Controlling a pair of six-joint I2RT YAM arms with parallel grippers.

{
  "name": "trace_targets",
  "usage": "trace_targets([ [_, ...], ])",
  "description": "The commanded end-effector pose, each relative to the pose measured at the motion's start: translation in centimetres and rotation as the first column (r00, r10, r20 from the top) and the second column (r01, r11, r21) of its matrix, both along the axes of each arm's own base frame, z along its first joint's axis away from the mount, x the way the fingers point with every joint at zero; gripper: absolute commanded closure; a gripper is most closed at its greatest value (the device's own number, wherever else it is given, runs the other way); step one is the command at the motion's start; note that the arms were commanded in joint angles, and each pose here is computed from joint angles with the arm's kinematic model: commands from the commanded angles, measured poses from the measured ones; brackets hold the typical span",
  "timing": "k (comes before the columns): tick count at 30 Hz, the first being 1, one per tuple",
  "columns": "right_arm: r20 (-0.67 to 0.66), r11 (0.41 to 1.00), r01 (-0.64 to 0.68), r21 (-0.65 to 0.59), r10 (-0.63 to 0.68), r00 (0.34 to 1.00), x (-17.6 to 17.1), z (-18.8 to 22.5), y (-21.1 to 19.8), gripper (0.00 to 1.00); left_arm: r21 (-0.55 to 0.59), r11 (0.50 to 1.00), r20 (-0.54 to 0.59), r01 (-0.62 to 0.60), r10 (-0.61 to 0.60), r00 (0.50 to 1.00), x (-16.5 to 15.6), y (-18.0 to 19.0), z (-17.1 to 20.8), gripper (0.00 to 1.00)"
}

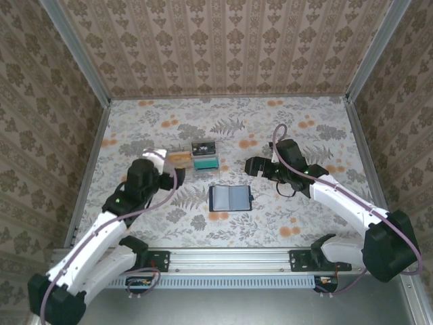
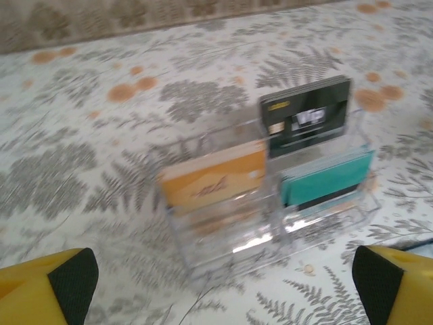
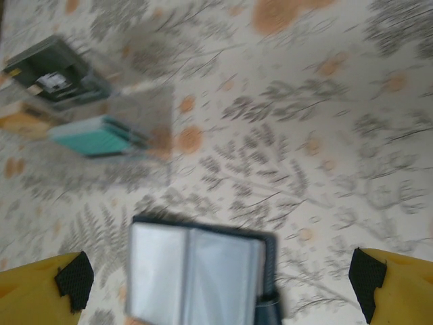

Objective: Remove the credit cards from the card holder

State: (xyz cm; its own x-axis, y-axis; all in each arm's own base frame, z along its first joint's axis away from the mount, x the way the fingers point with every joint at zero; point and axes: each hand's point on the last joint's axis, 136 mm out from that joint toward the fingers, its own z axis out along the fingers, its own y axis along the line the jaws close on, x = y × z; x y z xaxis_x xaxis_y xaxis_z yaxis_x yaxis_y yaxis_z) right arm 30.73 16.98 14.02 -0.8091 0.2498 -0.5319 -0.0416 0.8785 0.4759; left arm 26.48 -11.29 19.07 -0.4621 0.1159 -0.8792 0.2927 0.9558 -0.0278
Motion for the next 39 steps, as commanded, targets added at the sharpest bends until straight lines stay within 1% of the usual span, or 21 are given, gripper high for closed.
trace_targets([
  [1, 0.060, 0.974, 0.143, -0.177, -0.134, 0.989, 1.3, 0.2, -3.7, 0.00, -0.038, 0.978, -0.039, -0.207, 0.205, 0.978, -1.0, 3.9, -1.9, 0.00],
  [3, 0.100, 0.950, 0.204, -0.238, -0.185, 0.978, 1.6, 0.3, -5.2, 0.00, -0.016, 0.965, -0.050, -0.263, 0.262, 0.964, -1.7, 5.3, -2.9, 0.00],
  [4, 0.129, 0.933, 0.239, -0.271, -0.211, 0.969, 1.8, 0.4, -6.2, 0.00, -0.003, 0.944, -0.053, -0.329, 0.329, 0.943, -1.7, 6.9, -3.3, 0.00],
  [6, 0.196, 0.898, 0.299, -0.323, -0.245, 0.949, 2.2, 0.7, -7.8, 0.00, 0.011, 0.910, -0.055, -0.415, 0.415, 0.908, -1.7, 8.7, -4.0, 0.00],
  [8, 0.267, 0.857, 0.349, -0.378, -0.260, 0.928, 2.5, 1.2, -9.3, 0.00, 0.024, 0.900, -0.066, -0.434, 0.435, 0.898, -1.2, 9.6, -4.8, 0.00],
  [10, 0.328, 0.802, 0.394, -0.448, -0.262, 0.907, 2.8, 1.6, -10.8, 0.00, 0.018, 0.889, -0.101, -0.457, 0.456, 0.884, -0.2, 10.5, -5.3, 0.00],
  [11, 0.349, 0.774, 0.414, -0.479, -0.265, 0.899, 2.9, 1.8, -11.5, 0.00, 0.020, 0.878, -0.119, -0.478, 0.477, 0.871, 0.3, 11.1, -5.7, 0.00],
  [12, 0.369, 0.742, 0.435, -0.509, -0.268, 0.890, 3.1, 2.0, -12.2, 0.00, 0.015, 0.856, -0.144, -0.517, 0.514, 0.846, 0.8, 12.1, -6.1, 0.00],
  [14, 0.392, 0.691, 0.433, -0.579, -0.229, 0.891, 3.6, 2.3, -13.1, 0.00, -0.004, 0.827, -0.184, -0.563, 0.553, 0.813, 2.0, 13.5, -6.5, 0.00],
  [16, 0.402, 0.642, 0.437, -0.630, -0.212, 0.891, 4.2, 2.1, -14.1, 0.00, 0.020, 0.819, -0.187, -0.573, 0.566, 0.803, 3.6, 14.5, -6.5, 0.00],
  [18, 0.405, 0.623, 0.453, -0.637, -0.229, 0.885, 4.7, 1.5, -15.3, 0.00, 0.089, 0.827, -0.165, -0.555, 0.562, 0.810, 5.1, 15.1, -6.6, 0.00],
  [21, 0.411, 0.615, 0.453, -0.645, -0.220, 0.885, 5.9, 0.8, -16.4, 0.00, 0.153, 0.802, -0.180, -0.577, 0.597, 0.782, 7.1, 16.5, -8.0, 0.00],
  [24, 0.424, 0.613, 0.457, -0.644, -0.211, 0.881, 7.1, -0.6, -17.7, 0.00, 0.165, 0.793, -0.161, -0.587, 0.609, 0.777, 8.7, 17.2, -9.5, 0.00],
  [27, 0.437, 0.628, 0.459, -0.628, -0.204, 0.876, 8.2, -2.3, -18.6, 0.00, 0.161, 0.808, -0.099, -0.566, 0.584, 0.806, 10.5, 17.2, -10.0, 0.00],
  [28, 0.446, 0.642, 0.461, -0.612, -0.202, 0.872, 8.5, -2.7, -18.9, 0.00, 0.167, 0.810, -0.096, -0.562, 0.580, 0.809, 10.8, 17.3, -10.0, 0.00],
  [29, 0.453, 0.657, 0.461, -0.597, -0.198, 0.869, 8.9, -2.8, -19.1, 0.00, 0.158, 0.815, -0.057, -0.558, 0.571, 0.819, 11.3, 17.2, -9.6, 0.00],
  [31, 0.483, 0.691, 0.473, -0.547, -0.201, 0.852, 9.5, -2.5, -19.3, 0.00, 0.142, 0.843, 0.015, -0.519, 0.522, 0.853, 12.2, 16.7, -8.8, 0.00],
  [32, 0.497, 0.719, 0.473, -0.509, -0.204, 0.844, 9.8, -2.6, -19.2, 0.00, 0.127, 0.845, 0.042, -0.519, 0.518, 0.854, 12.7, 16.6, -8.5, 0.00],
  [34, 0.500, 0.772, 0.441, -0.458, -0.187, 0.846, 10.3, -3.4, -19.0, 0.00, 0.122, 0.858, 0.019, -0.499, 0.501, 0.865, 13.2, 16.4, -8.8, 0.00],
  [37, 0.500, 0.787, 0.427, -0.446, -0.176, 0.848, 10.0, -3.5, -18.9, 0.00, 0.097, 0.896, 0.031, -0.434, 0.433, 0.901, 13.2, 15.0, -8.7, 0.00],
  [39, 0.535, 0.803, 0.421, -0.423, -0.154, 0.831, 9.6, -3.2, -18.4, 0.00, 0.057, 0.909, 0.081, -0.413, 0.408, 0.909, 12.9, 14.4, -8.0, 0.00],
])
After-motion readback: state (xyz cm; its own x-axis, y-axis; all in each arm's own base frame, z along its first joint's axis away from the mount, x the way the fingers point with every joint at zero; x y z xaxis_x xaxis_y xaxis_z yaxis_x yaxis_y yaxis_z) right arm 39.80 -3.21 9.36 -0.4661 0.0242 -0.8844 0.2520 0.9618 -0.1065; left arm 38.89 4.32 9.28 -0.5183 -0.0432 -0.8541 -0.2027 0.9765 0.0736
